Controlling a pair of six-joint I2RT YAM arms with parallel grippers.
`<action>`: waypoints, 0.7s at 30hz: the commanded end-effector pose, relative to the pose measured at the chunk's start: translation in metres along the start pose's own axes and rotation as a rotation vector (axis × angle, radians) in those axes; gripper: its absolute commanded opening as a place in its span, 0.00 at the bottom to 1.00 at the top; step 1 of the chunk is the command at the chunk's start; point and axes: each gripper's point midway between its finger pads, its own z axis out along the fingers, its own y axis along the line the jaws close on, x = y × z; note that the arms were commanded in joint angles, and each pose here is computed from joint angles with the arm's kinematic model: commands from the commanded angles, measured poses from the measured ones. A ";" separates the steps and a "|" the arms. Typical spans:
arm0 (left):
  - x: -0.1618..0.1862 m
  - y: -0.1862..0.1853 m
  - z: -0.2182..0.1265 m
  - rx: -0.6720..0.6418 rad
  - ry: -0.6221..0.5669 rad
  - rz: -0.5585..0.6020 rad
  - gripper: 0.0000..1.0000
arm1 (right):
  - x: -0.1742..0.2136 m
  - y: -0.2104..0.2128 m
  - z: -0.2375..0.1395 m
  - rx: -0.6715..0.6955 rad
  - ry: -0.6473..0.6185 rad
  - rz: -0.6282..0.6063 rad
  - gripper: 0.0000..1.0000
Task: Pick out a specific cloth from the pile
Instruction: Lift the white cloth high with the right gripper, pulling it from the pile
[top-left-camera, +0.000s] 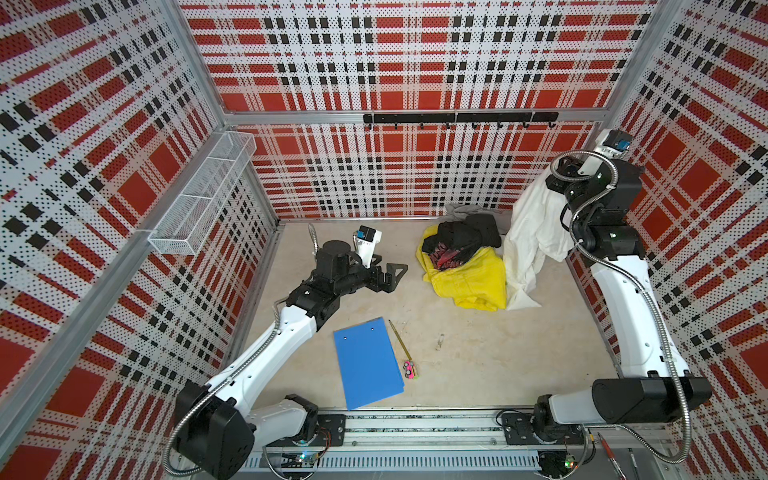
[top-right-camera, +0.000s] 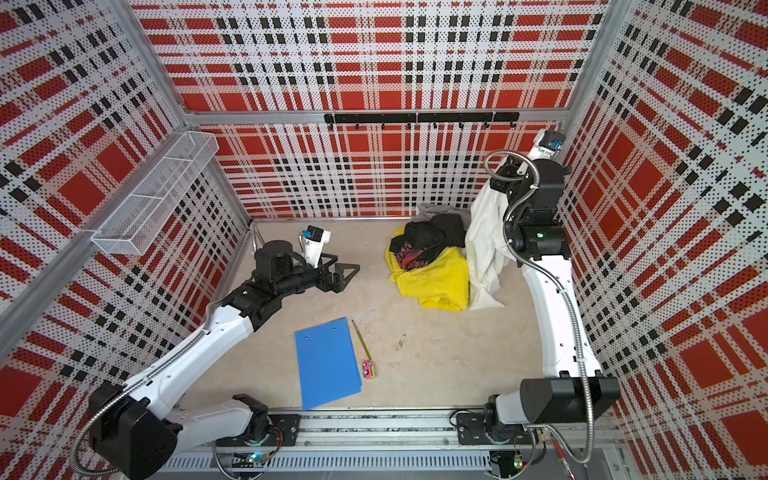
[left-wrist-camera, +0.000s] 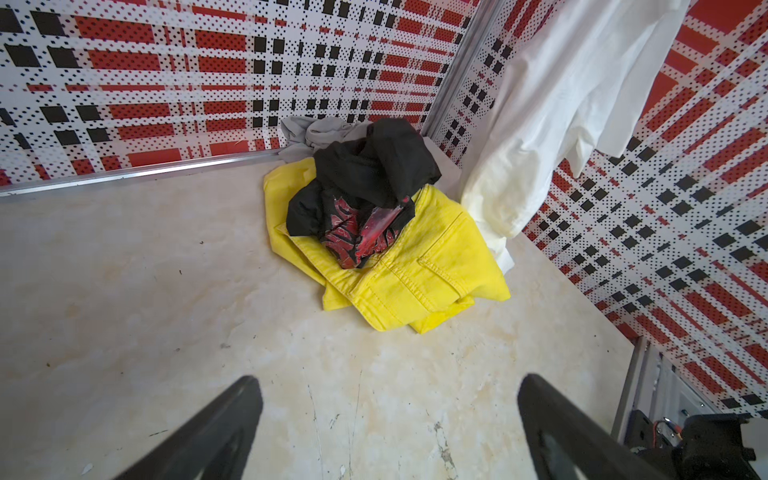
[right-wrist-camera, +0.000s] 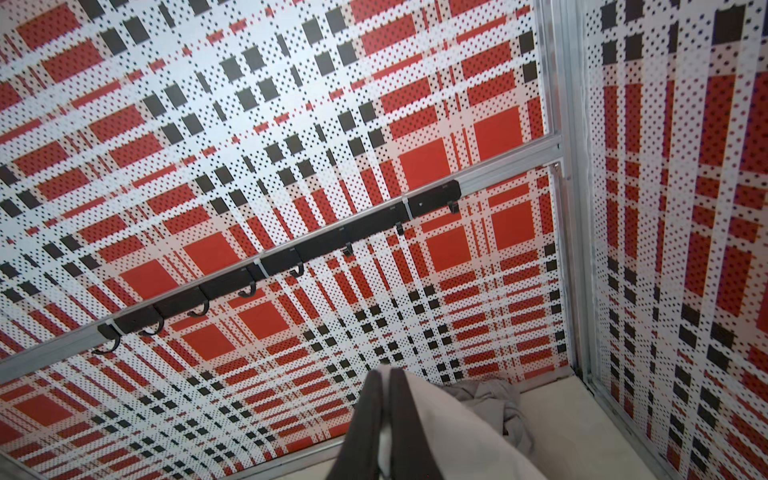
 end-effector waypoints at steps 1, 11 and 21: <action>-0.009 -0.005 -0.007 0.003 -0.038 0.036 0.99 | -0.068 0.018 -0.026 -0.065 -0.209 0.049 0.00; -0.016 -0.006 -0.017 0.024 -0.063 0.041 0.99 | -0.116 0.023 -0.058 -0.100 -0.429 0.087 0.00; -0.022 -0.003 -0.023 0.021 -0.084 0.036 0.99 | -0.167 0.050 -0.106 -0.291 -0.653 0.162 0.00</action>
